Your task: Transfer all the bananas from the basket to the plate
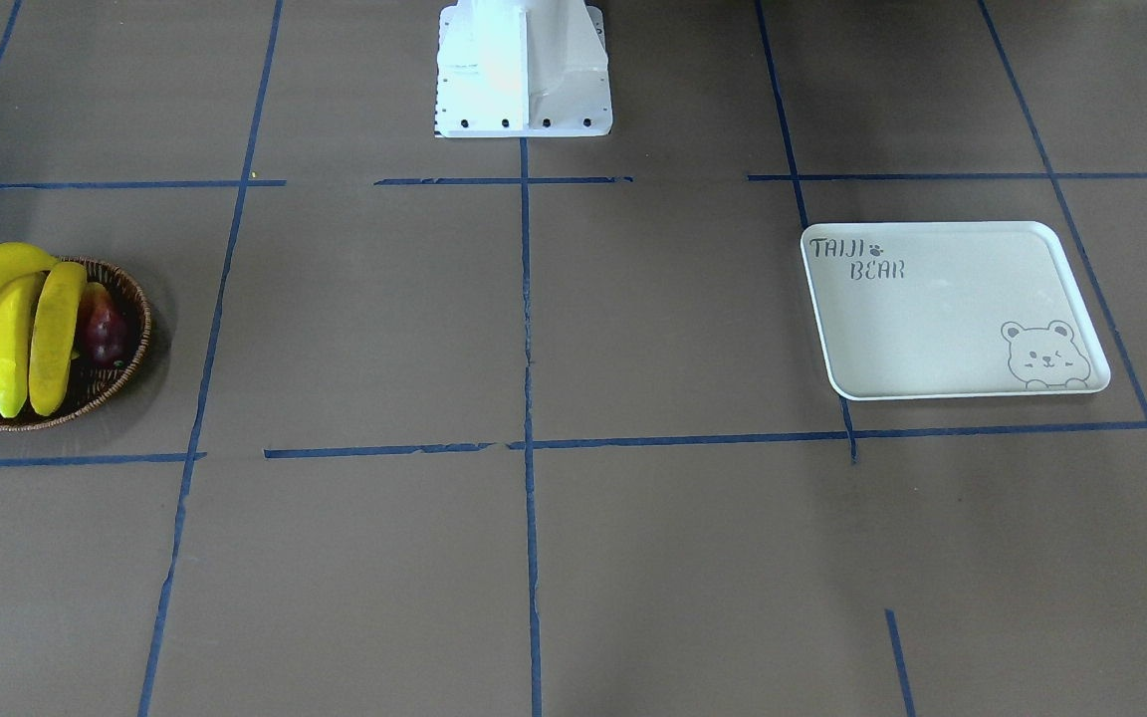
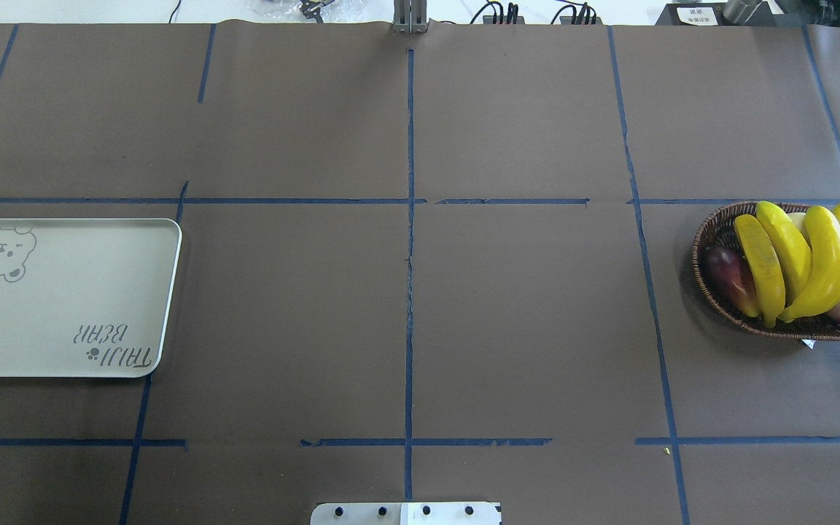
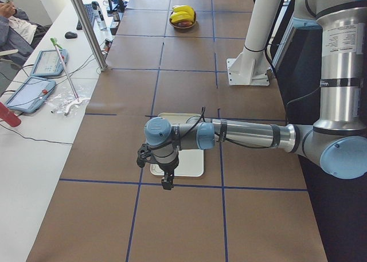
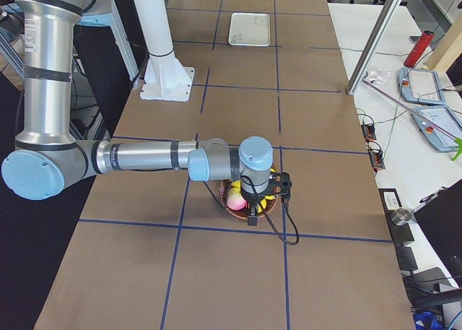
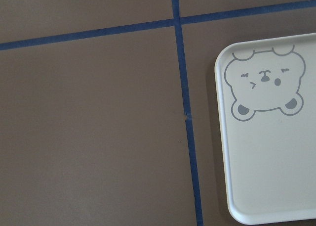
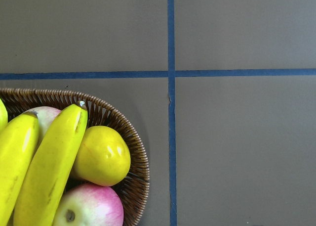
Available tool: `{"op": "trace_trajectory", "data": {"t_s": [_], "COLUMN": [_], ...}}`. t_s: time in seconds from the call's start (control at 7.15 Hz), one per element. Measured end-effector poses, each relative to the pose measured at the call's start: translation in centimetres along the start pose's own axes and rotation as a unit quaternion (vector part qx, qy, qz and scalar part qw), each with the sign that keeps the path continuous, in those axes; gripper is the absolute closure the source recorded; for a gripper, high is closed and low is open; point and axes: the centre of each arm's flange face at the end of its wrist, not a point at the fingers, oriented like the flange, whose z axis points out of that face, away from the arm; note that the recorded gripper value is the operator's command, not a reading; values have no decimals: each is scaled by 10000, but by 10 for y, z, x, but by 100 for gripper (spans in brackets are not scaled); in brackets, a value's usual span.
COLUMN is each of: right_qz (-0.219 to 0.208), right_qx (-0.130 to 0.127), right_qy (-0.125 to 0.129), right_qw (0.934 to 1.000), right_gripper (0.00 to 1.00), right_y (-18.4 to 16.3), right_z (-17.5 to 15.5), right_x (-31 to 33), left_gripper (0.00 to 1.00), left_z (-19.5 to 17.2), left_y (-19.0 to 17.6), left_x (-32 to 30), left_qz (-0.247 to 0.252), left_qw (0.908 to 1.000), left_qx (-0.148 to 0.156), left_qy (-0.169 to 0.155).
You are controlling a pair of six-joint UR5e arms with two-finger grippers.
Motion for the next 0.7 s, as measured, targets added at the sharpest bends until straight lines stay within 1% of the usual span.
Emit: {"op": "trace_trajectory", "data": {"t_s": [0.28,0.42,0.7], "right_qz": [-2,-6,161], "right_qx": [31,90,202], "right_qy": [-10,-24,-85], "right_qw": [10000,10000,9996], "right_gripper": [0,0,0], "right_y": [-2,-4,-9], "right_z": [-3,-9,-21], "right_x": [-3,-10,-47], "left_gripper": [0,0,0], "left_z": [0,-1,-1], "left_y": [0,0,0], "left_x": [0,0,1], "left_qz": [32,48,38], "left_qw": [10000,10000,10000], "left_qx": [-1,6,5], "left_qy": [-15,-24,-32]}}
